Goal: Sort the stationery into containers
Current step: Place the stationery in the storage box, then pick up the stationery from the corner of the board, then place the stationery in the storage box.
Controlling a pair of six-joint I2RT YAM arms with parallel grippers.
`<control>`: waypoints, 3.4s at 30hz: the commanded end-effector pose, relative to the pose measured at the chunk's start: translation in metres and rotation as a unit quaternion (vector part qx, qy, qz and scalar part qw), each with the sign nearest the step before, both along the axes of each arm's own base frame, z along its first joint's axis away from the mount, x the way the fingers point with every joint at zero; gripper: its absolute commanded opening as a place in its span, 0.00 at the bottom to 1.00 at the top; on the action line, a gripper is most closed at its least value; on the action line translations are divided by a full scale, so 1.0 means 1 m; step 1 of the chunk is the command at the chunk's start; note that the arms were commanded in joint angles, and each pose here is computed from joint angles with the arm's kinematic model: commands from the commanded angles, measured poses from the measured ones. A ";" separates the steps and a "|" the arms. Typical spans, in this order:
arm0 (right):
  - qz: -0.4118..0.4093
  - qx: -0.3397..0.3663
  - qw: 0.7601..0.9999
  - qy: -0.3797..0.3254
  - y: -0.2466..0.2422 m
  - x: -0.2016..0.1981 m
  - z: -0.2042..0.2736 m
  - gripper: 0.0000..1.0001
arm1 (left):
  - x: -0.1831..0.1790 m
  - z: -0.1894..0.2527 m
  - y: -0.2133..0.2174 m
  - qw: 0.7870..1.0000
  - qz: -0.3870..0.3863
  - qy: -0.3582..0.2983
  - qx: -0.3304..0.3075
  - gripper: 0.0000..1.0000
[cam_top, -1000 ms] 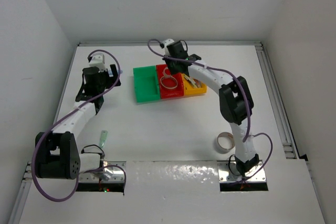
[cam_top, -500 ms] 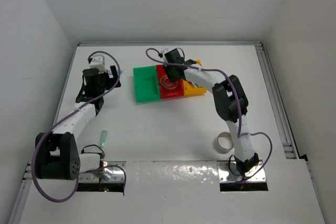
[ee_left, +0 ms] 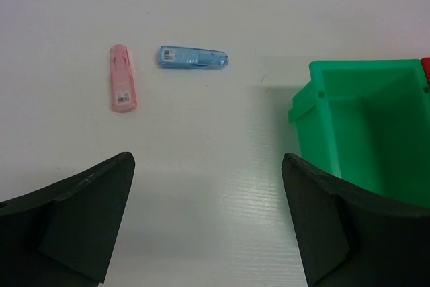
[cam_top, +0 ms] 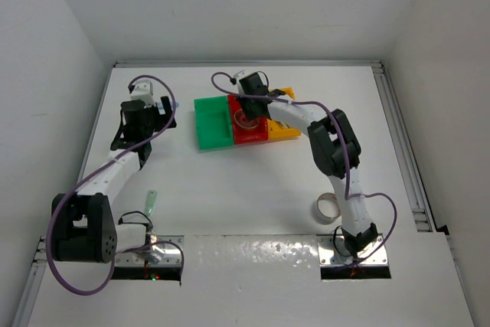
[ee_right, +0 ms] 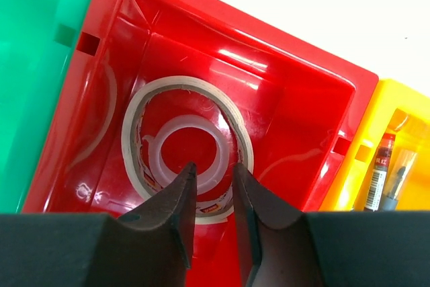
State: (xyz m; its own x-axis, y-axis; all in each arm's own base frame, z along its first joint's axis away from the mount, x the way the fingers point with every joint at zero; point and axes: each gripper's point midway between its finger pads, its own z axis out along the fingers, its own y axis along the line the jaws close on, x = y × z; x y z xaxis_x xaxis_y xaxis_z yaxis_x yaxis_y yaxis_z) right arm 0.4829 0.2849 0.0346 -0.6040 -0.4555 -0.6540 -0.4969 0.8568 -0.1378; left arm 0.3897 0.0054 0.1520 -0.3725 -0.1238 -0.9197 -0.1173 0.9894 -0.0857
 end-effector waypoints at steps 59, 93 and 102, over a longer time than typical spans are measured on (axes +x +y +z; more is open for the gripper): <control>-0.530 0.162 0.832 0.027 -0.264 -0.308 0.039 0.00 | -0.079 0.050 -0.070 0.992 -0.064 -0.096 -0.047 0.86; -0.291 0.125 0.947 0.058 -0.025 -0.021 0.071 0.00 | -0.067 0.017 0.023 0.995 0.088 -0.019 0.032 0.87; -0.318 0.130 0.938 0.039 -0.020 -0.010 0.056 0.02 | -0.074 0.019 0.033 0.993 0.108 -0.023 0.051 0.89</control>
